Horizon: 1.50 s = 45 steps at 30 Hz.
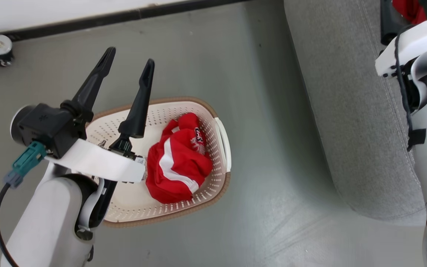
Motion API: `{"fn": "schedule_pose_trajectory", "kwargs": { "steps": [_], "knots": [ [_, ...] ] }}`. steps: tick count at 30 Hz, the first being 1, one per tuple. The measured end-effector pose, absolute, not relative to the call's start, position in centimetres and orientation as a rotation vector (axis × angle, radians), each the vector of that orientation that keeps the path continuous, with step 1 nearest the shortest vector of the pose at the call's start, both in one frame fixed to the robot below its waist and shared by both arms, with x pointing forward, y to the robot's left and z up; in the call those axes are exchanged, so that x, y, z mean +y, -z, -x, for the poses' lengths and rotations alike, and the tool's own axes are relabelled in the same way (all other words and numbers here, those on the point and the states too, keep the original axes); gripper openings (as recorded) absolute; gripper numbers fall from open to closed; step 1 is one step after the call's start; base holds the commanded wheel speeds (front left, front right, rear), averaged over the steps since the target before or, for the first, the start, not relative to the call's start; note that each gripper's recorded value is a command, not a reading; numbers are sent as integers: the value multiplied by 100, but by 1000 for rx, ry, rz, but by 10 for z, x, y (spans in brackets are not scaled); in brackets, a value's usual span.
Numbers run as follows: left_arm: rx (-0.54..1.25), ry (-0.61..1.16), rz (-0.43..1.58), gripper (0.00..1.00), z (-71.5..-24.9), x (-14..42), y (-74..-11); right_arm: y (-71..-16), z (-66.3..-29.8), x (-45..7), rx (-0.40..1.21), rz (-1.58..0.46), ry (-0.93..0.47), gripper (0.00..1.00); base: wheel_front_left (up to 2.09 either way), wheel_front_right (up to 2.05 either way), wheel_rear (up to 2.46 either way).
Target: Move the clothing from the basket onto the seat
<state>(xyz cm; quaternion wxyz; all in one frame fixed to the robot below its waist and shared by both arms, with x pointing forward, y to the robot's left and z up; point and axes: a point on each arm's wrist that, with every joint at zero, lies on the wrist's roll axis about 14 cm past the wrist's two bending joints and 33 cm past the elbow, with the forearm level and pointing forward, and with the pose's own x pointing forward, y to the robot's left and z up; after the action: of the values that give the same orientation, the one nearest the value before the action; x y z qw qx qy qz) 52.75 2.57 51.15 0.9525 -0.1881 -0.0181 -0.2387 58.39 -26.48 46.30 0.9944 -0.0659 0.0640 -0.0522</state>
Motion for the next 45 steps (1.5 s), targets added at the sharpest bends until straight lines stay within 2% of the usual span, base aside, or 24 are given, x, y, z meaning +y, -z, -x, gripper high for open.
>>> {"fn": "schedule_pose_trajectory", "kwargs": {
  "steps": [19,25,45],
  "knots": [
    [-75,268,394,100,-491,90,-525,-499,-560,-187,-10,110,-92,100,0,0,0],
    [-108,207,390,100,-478,111,-532,-545,-554,-167,-149,72,-135,100,0,0,0],
    [-170,72,304,100,-428,161,-543,-572,-493,-146,-257,21,-198,100,0,0,0]
  ]
}}
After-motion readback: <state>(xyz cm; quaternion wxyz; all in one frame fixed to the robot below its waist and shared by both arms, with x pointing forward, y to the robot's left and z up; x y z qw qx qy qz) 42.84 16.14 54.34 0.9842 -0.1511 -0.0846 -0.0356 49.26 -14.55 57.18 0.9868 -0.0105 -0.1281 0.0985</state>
